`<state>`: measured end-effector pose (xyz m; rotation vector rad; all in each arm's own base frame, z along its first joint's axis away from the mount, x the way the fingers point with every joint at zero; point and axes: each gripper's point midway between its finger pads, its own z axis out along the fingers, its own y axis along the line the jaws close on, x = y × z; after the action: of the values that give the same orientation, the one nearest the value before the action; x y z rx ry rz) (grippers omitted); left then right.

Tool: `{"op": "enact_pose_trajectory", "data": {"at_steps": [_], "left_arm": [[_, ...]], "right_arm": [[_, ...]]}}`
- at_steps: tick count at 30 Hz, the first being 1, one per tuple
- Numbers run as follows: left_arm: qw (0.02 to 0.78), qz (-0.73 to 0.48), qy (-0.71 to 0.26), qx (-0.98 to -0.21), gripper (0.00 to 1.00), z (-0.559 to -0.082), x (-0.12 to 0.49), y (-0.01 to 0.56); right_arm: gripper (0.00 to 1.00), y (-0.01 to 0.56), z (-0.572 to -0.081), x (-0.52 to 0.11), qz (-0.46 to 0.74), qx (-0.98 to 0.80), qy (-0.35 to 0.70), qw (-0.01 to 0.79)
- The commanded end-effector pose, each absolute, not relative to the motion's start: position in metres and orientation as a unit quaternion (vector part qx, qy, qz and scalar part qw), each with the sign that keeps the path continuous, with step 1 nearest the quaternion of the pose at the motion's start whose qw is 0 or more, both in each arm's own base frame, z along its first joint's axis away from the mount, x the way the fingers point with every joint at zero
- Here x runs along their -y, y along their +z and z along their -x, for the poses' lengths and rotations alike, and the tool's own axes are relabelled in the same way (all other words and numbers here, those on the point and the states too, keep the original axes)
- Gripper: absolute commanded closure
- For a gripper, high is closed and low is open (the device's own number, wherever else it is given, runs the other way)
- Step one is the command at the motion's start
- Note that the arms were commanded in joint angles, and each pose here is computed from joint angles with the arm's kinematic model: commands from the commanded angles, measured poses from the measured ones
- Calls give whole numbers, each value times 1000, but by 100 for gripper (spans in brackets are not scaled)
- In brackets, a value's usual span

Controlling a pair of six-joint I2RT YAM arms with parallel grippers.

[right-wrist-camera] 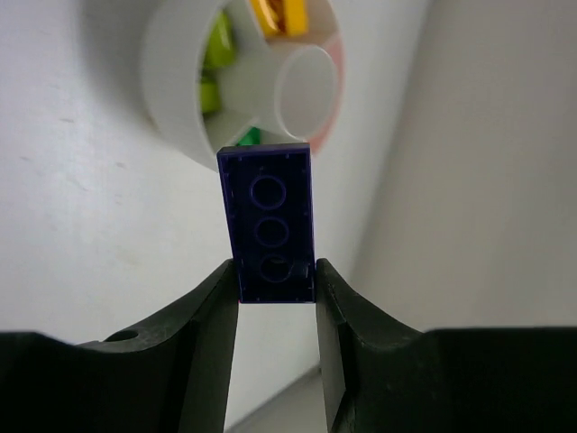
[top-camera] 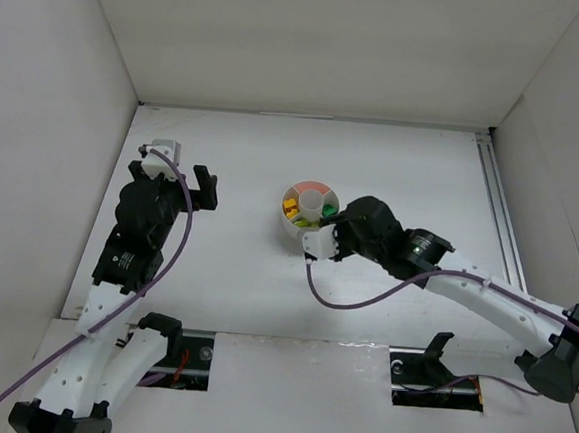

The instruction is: Sort the legos into containers by color

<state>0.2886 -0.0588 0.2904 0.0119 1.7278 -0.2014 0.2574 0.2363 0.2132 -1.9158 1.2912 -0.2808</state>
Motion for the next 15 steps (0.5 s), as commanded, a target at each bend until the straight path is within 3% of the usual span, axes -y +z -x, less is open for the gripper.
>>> {"op": "enact_pose_trajectory", "data": {"at_steps": [1,15], "left_arm": [[676,10,-89,-732,0,-291,54,309],[674,10,-96,-732,0,-303,58,307]], "right_arm": [[95,260,-308,-223,710,-471,-245,463],[96,295,-372,-228,733,-341,-398,434]]}}
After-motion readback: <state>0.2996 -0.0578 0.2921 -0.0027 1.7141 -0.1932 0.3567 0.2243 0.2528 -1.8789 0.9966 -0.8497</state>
